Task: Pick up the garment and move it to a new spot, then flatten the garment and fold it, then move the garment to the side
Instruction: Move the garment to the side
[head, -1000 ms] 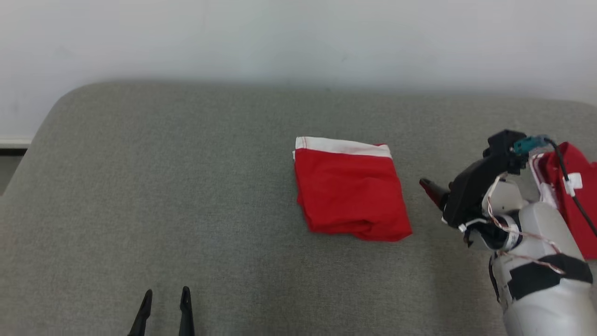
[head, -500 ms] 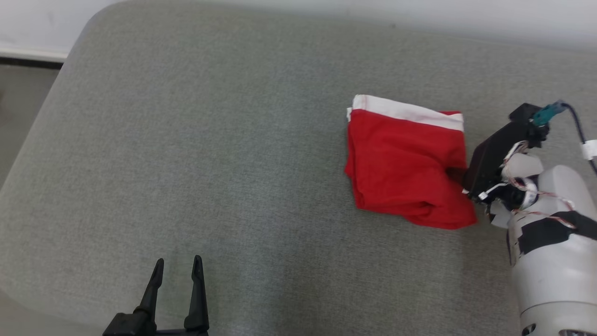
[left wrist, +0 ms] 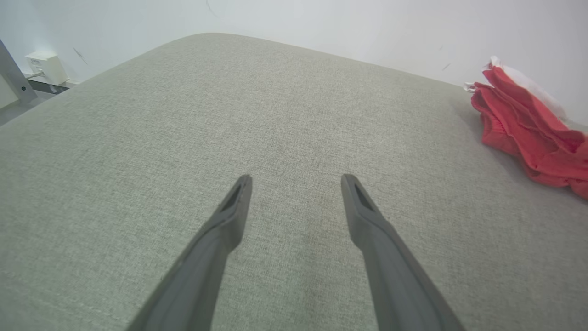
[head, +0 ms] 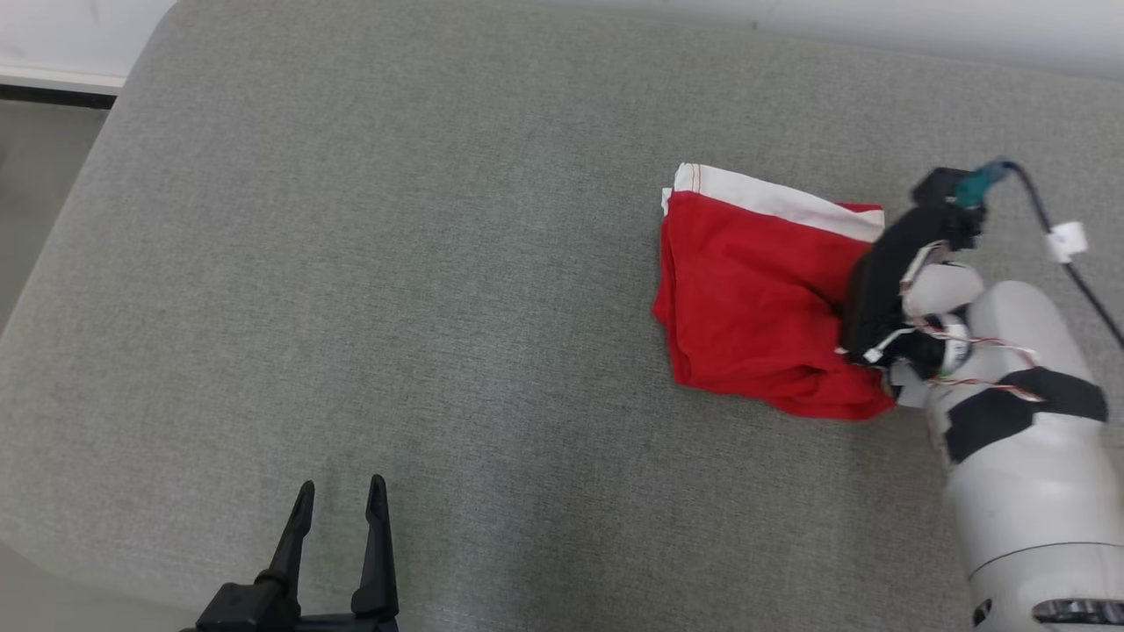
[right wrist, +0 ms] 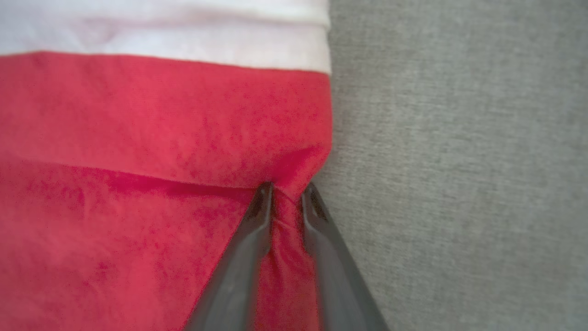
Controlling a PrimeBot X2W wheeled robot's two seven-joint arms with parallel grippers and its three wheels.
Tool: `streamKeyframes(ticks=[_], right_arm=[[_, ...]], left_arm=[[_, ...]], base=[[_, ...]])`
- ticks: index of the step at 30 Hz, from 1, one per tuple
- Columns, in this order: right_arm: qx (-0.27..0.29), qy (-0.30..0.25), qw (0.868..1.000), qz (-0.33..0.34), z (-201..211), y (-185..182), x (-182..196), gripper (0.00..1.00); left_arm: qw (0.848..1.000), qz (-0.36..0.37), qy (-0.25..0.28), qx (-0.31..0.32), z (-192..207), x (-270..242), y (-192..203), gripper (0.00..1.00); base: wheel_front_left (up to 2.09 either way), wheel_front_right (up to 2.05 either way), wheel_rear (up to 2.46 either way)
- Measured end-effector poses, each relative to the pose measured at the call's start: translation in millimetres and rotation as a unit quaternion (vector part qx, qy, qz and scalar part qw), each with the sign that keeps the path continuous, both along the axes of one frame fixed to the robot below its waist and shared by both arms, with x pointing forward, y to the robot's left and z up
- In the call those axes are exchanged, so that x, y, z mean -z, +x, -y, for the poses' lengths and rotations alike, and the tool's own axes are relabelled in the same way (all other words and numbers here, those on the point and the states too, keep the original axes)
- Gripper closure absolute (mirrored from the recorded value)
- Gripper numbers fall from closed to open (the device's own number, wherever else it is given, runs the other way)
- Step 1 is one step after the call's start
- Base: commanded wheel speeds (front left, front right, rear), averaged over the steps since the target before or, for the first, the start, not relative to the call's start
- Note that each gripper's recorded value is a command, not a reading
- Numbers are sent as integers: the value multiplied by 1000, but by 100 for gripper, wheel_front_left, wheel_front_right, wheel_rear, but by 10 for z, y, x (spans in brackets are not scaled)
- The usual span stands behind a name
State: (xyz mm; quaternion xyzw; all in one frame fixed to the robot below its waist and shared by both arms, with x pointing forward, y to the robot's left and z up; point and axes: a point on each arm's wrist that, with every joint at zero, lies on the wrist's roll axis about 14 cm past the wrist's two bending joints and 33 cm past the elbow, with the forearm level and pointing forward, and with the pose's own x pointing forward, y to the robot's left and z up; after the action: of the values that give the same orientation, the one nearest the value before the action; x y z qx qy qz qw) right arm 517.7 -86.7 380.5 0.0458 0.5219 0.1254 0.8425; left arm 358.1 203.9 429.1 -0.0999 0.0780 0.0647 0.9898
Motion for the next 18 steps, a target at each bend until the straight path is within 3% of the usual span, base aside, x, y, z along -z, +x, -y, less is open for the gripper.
streamKeyframes(ticks=[9, 18], right_arm=[[-97, -132, 985, 49, 214, -20, -270, 100], [-117, -218, 961, 121, 875, 22, -954, 100]], left_arm=[[1000, 15, -10, 21, 150, -64, 87, 0], [996, 42, -26, 76, 515, -185, 326, 0]], base=[[0, 0, 0], [0, 0, 0]])
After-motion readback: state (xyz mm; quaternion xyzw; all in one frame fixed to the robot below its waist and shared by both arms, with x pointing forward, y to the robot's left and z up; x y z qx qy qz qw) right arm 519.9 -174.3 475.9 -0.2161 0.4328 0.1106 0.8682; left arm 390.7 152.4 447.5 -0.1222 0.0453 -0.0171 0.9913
